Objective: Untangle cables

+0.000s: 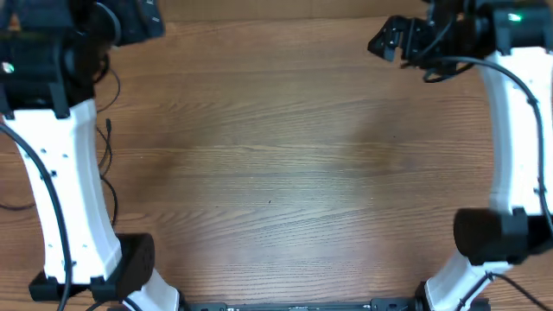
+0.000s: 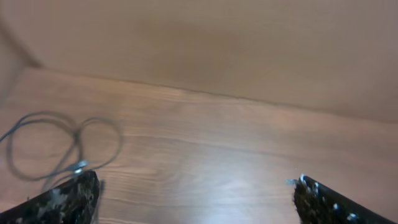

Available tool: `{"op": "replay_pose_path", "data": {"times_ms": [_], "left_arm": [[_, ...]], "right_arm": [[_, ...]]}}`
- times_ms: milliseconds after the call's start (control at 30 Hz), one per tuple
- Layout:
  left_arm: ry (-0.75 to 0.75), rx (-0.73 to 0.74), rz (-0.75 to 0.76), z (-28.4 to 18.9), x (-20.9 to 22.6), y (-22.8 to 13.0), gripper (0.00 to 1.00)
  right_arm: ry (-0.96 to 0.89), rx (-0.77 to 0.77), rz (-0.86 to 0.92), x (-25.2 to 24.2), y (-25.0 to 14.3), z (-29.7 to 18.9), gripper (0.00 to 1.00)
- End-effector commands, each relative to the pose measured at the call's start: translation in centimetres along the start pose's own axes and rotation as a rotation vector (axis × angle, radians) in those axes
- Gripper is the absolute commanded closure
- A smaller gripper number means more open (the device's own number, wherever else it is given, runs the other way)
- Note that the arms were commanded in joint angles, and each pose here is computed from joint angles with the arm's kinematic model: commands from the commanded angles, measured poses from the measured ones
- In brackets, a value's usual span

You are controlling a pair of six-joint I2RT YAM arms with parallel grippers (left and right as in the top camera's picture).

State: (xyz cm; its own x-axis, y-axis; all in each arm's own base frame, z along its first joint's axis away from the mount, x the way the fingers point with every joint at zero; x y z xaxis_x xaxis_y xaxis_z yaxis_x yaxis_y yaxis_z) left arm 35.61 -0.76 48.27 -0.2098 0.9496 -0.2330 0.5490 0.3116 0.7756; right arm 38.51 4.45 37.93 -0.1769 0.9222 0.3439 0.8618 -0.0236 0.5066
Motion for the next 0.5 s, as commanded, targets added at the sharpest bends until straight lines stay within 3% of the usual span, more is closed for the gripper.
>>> {"op": "replay_pose_path", "data": {"times_ms": [0,233,467], "left_arm": [[-0.121,-0.022,0.132,-4.8,-3.2,-1.5,0.01],[-0.184,0.077,0.205,-5.7,-5.7,-4.2,0.01],[-0.180,0.089,0.208,-5.1,-5.9,-4.3,0.01]], "right_arm": [[0.002,-0.141,-0.070,2.8,-1.2,-7.4,0.00],[0.065,-0.076,0.017,4.7,-5.1,-10.8,0.00],[0.065,-0.078,0.019,4.7,-5.0,-10.8,0.00]]}}
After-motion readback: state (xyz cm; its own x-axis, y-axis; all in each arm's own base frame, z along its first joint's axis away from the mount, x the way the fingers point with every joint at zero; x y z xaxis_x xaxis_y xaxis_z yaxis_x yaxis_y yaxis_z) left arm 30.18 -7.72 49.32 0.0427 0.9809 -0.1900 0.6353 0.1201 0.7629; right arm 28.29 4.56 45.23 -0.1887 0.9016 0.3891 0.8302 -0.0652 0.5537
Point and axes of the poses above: each gripper's point midway between its finger pads, its own z axis out along the fingers, its own x axis along the line the jaws close on, y = z × x, the point moved 8 cm from there along -z, back along the fingers, and after that the axes turned 9 degrees about -z, right-handed, at the moved point
